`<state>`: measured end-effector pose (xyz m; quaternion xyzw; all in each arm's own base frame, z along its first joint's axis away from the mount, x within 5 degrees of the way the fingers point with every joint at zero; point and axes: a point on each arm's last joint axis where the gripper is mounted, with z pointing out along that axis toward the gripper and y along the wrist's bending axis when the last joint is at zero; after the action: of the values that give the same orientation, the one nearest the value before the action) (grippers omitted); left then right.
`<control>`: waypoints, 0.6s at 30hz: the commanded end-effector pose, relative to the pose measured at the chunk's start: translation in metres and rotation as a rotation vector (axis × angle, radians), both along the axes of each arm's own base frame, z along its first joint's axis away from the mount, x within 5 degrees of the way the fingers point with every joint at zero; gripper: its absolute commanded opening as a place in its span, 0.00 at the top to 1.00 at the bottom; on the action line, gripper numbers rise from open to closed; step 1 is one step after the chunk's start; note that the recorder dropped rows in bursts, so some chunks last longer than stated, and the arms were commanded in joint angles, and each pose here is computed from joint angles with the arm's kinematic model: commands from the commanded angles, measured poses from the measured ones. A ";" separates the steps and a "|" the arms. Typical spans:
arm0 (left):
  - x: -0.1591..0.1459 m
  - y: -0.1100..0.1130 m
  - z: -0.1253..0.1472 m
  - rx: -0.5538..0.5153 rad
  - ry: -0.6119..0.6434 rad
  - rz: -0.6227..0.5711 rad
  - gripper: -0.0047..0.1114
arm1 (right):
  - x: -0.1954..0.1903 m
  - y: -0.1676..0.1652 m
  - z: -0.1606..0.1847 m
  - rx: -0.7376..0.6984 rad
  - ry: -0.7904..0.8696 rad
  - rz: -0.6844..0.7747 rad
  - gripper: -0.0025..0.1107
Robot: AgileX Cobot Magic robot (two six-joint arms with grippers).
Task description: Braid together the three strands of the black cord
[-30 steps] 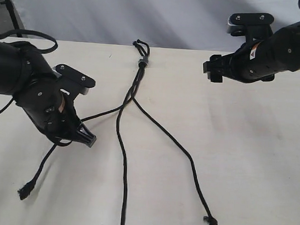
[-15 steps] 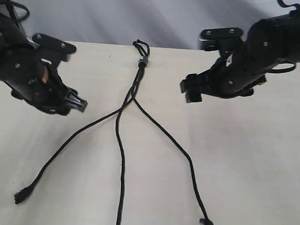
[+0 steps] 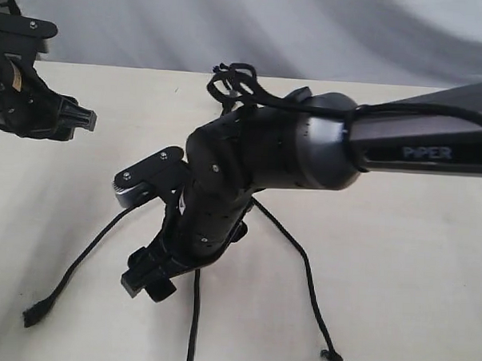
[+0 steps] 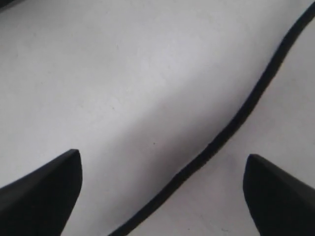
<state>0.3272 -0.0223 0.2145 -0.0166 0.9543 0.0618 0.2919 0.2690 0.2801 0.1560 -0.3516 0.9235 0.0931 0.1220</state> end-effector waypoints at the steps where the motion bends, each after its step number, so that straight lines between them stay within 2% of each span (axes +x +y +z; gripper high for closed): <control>1: 0.000 0.001 0.000 -0.001 -0.002 0.005 0.39 | 0.004 0.007 -0.016 -0.068 0.076 -0.011 0.25; 4: 0.000 0.001 0.000 -0.001 -0.002 0.005 0.39 | 0.006 0.006 -0.027 -0.098 0.081 -0.013 0.25; 6: 0.001 0.001 0.000 -0.002 -0.005 0.003 0.39 | 0.007 0.006 -0.031 -0.112 0.083 -0.022 0.30; 9: 0.001 0.001 0.000 -0.003 -0.007 0.002 0.39 | 0.008 0.005 -0.036 -0.126 0.075 -0.027 0.51; 14: 0.001 0.001 0.000 -0.004 -0.011 0.001 0.39 | 0.009 0.004 -0.034 -0.133 0.066 -0.017 0.98; 18: 0.002 0.000 0.001 -0.008 -0.022 -0.004 0.39 | 0.012 0.004 -0.014 -0.163 0.040 0.014 0.98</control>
<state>0.3278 -0.0227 0.2149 -0.0157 0.9532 0.0597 0.2961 0.2787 0.2847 0.1258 -0.3511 0.9329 0.0408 0.0688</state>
